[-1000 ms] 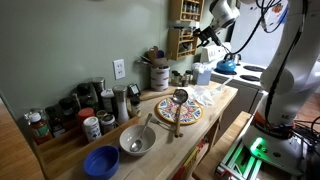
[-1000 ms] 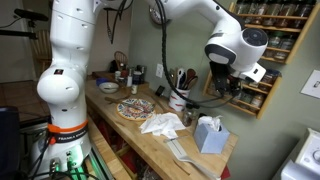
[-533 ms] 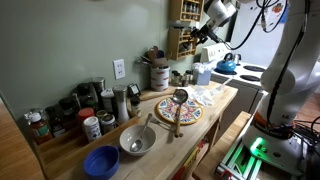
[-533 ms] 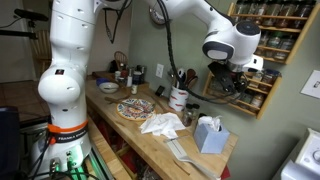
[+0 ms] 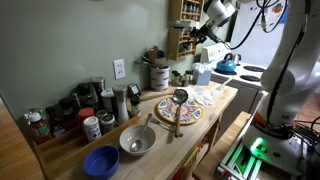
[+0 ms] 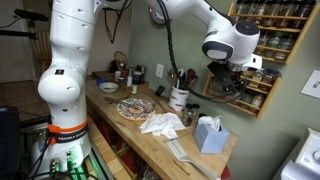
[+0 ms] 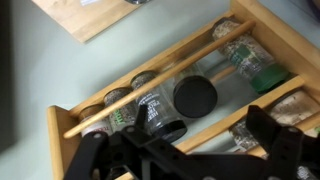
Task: Remove the spice shaker from the lower shelf, second position to the left and put it on the table
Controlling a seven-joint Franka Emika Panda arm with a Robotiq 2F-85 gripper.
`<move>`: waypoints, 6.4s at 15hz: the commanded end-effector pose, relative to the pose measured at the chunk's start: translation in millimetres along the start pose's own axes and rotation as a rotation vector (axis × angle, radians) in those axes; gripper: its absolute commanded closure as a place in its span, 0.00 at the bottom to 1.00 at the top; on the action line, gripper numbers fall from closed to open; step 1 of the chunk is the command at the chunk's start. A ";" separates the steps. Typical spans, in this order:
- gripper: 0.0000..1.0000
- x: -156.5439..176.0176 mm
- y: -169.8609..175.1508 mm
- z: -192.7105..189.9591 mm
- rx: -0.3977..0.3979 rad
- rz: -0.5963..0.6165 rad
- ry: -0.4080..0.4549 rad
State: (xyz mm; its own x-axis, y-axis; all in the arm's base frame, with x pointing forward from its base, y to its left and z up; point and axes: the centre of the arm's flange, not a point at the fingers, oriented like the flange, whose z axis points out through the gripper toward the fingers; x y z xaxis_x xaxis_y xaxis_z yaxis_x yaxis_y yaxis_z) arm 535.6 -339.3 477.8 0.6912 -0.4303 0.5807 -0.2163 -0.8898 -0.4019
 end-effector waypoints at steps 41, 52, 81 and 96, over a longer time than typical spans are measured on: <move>0.70 9.9 17.7 63.9 0.163 -0.550 -0.008; 0.70 4.5 28.2 15.2 0.191 -0.497 0.040; 0.70 -73.6 -190.2 -162.7 0.231 -0.747 -0.361; 0.70 -95.7 -282.5 -134.7 0.284 -0.880 -0.438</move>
State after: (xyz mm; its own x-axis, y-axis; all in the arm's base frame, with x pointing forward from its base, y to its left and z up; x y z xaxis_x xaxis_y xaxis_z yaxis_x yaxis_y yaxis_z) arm 437.7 -67.2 631.1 0.7299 0.5018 0.4642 0.6212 -0.7704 -0.1438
